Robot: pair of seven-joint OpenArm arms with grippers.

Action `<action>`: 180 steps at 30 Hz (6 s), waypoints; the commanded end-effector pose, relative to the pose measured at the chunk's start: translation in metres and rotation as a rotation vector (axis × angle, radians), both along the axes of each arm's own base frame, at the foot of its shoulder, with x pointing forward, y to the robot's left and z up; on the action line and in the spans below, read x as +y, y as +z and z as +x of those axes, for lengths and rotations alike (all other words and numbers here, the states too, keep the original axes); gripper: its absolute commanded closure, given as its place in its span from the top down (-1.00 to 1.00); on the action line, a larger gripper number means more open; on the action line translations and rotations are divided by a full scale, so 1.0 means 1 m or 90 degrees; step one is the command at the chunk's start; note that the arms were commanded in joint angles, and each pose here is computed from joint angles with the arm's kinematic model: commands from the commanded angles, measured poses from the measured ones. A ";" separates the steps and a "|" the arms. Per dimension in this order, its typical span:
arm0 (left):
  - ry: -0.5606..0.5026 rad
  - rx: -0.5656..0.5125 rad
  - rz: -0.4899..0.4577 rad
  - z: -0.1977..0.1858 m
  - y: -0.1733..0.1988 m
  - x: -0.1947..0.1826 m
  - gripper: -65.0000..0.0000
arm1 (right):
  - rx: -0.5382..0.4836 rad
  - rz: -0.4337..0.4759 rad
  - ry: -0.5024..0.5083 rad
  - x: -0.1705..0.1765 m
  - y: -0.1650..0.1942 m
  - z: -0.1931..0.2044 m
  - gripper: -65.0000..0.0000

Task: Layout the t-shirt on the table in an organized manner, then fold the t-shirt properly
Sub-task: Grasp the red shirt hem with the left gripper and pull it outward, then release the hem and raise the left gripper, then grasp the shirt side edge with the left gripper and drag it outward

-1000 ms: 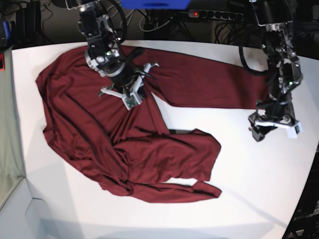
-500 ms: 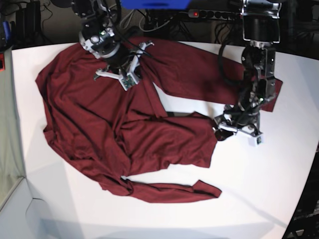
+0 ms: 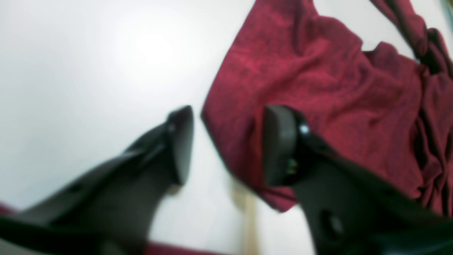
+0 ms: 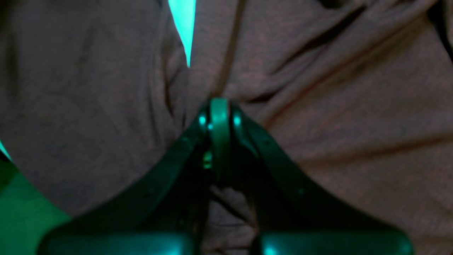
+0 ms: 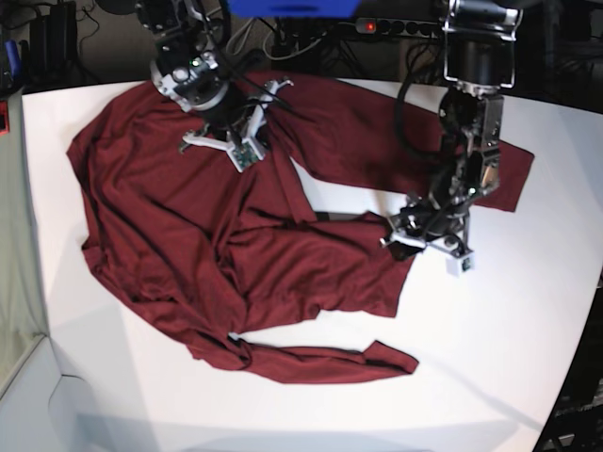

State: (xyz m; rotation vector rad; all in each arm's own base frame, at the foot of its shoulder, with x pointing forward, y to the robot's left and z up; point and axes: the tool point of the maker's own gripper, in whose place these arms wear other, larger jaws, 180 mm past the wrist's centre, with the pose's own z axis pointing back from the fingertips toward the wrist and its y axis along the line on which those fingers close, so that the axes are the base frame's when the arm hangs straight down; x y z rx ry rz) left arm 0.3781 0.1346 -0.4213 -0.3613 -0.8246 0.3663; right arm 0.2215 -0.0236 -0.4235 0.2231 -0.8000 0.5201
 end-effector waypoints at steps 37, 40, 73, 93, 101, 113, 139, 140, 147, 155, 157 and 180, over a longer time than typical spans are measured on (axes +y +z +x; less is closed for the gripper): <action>0.141 -0.218 -0.009 0.171 0.125 0.037 -0.98 | -0.044 0.003 0.003 0.000 0.015 0.023 -1.00; 0.168 -0.241 -0.005 0.183 0.133 0.041 -0.98 | -0.039 -0.005 0.006 -0.004 0.011 0.021 -1.00; 0.058 -0.262 0.088 0.128 0.104 0.026 -0.27 | -0.036 -0.005 0.006 -0.004 0.009 0.021 -1.00; 0.058 -0.126 0.098 0.077 0.010 0.030 -0.27 | -0.033 -0.007 0.006 -0.005 0.007 0.023 -1.00; 0.053 -0.127 0.070 0.078 0.010 0.007 -0.27 | -0.034 -0.007 0.006 -0.005 0.007 0.023 -1.00; 0.047 -0.092 0.068 0.069 -0.010 -0.002 -0.27 | -0.036 -0.007 0.005 -0.005 0.008 0.024 -1.00; 0.124 -0.242 0.093 0.063 0.097 0.095 -0.99 | -0.049 -0.021 0.004 -0.014 0.011 0.033 -1.00; 0.133 -0.241 0.091 0.060 0.101 0.103 -0.99 | -0.050 -0.020 0.004 -0.014 0.011 0.033 -1.00; 0.200 -0.227 0.103 0.033 0.116 0.162 -0.99 | -0.050 -0.017 0.003 -0.013 0.012 0.033 -1.00; 0.251 -0.227 0.125 0.011 0.124 0.203 -0.99 | -0.051 -0.013 0.007 -0.010 0.012 0.033 -1.00; 0.247 -0.236 0.129 0.008 0.130 0.202 -0.99 | -0.051 -0.013 0.007 -0.010 0.012 0.033 -1.00; 0.127 -0.265 0.050 0.136 0.140 0.076 -0.98 | -0.044 -0.020 0.004 -0.014 0.009 0.031 -1.00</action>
